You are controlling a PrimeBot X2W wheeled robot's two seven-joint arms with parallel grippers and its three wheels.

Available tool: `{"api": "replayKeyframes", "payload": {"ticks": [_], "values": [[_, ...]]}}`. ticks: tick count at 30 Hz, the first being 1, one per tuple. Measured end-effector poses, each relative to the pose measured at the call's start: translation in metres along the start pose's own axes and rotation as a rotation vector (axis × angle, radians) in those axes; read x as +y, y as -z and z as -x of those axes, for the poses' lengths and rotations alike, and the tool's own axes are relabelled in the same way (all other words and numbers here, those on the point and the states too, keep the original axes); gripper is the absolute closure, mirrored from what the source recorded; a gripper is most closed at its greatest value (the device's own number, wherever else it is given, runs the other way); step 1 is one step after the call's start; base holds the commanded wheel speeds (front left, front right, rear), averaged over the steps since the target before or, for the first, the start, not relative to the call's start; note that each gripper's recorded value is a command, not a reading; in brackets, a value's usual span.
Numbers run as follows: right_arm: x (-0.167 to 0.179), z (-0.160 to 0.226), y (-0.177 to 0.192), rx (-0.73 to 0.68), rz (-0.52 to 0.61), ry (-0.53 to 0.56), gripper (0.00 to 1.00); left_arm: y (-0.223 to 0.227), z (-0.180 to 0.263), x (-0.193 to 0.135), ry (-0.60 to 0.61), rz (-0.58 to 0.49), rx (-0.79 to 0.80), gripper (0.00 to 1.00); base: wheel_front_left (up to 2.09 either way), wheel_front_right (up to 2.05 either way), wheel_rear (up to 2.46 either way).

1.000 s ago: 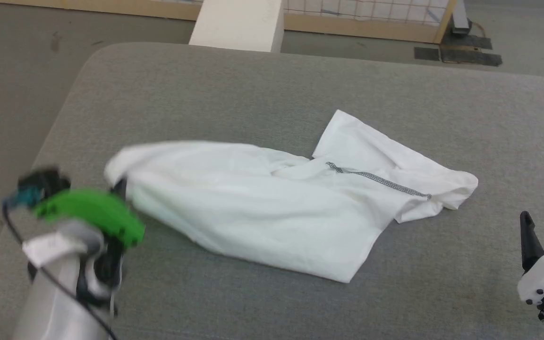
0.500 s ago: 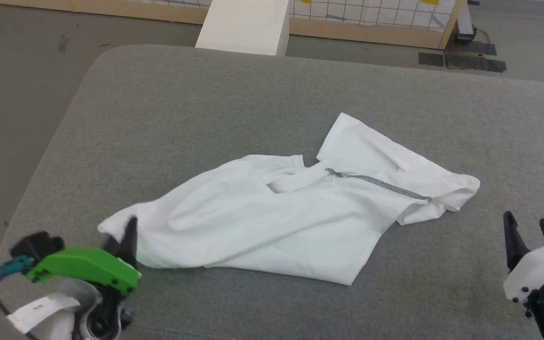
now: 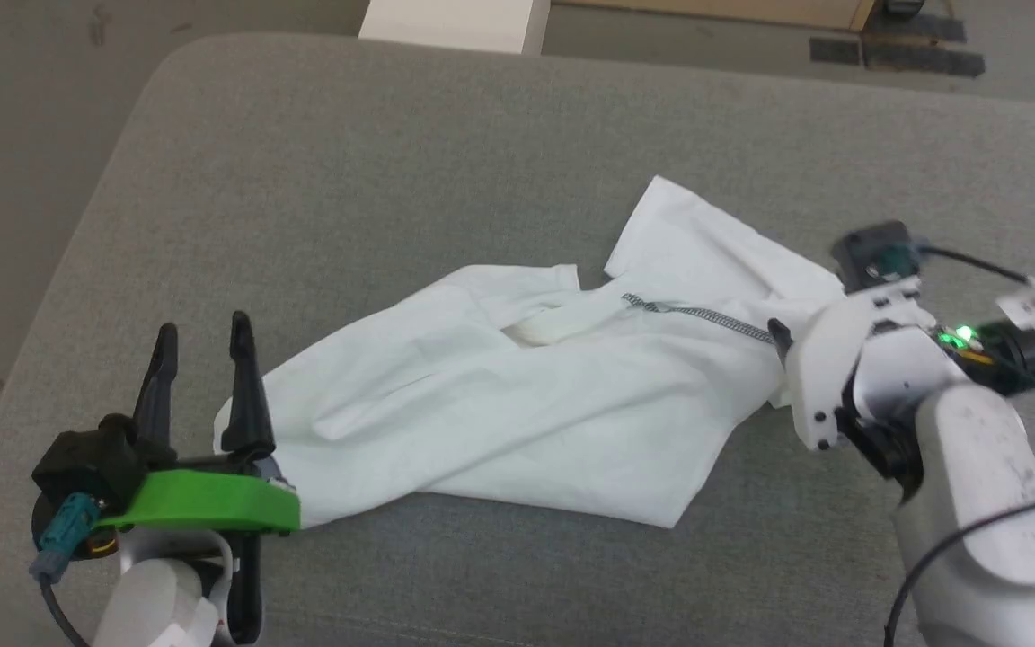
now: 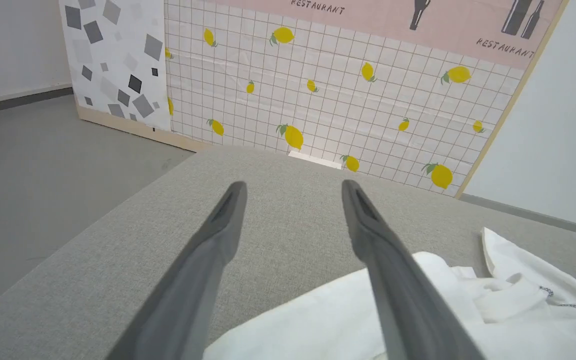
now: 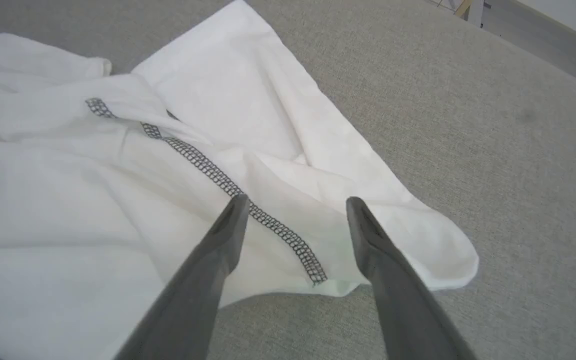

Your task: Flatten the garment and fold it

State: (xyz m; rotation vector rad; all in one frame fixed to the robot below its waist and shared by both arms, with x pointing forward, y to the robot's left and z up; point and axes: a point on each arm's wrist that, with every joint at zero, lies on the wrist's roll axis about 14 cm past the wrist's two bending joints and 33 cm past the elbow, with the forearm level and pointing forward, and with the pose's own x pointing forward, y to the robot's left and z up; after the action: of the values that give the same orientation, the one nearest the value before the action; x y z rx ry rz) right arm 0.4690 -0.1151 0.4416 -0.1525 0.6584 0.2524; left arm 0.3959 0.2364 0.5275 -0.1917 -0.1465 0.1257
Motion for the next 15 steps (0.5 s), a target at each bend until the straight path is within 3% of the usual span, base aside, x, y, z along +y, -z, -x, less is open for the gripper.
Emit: {"api": "replayKeyframes", "payload": {"ticks": [4,9,13,14,15], "values": [[0.006,-0.024,0.002,0.097,0.12,-0.007,0.0,0.005,-0.004,-0.002,-0.006,-0.004,-0.003,0.0,0.0,0.0,0.0],[0.017,-0.047,0.033,0.253,0.251,-0.036,0.0,0.011,-0.01,0.0,-0.008,-0.006,0.003,0.0,0.0,0.0,0.0],[0.031,-0.058,0.035,0.274,0.279,-0.089,0.0,0.018,-0.009,0.008,-0.029,-0.018,0.023,0.0,0.0,0.0,0.0],[0.032,-0.059,0.035,0.272,0.272,-0.099,0.88,0.02,-0.008,0.009,-0.031,-0.018,0.029,0.0,0.0,0.0,0.0],[0.033,-0.06,0.033,0.258,0.258,-0.109,1.0,0.022,-0.008,0.01,-0.033,-0.018,0.036,0.0,0.0,0.0,0.0]]}}
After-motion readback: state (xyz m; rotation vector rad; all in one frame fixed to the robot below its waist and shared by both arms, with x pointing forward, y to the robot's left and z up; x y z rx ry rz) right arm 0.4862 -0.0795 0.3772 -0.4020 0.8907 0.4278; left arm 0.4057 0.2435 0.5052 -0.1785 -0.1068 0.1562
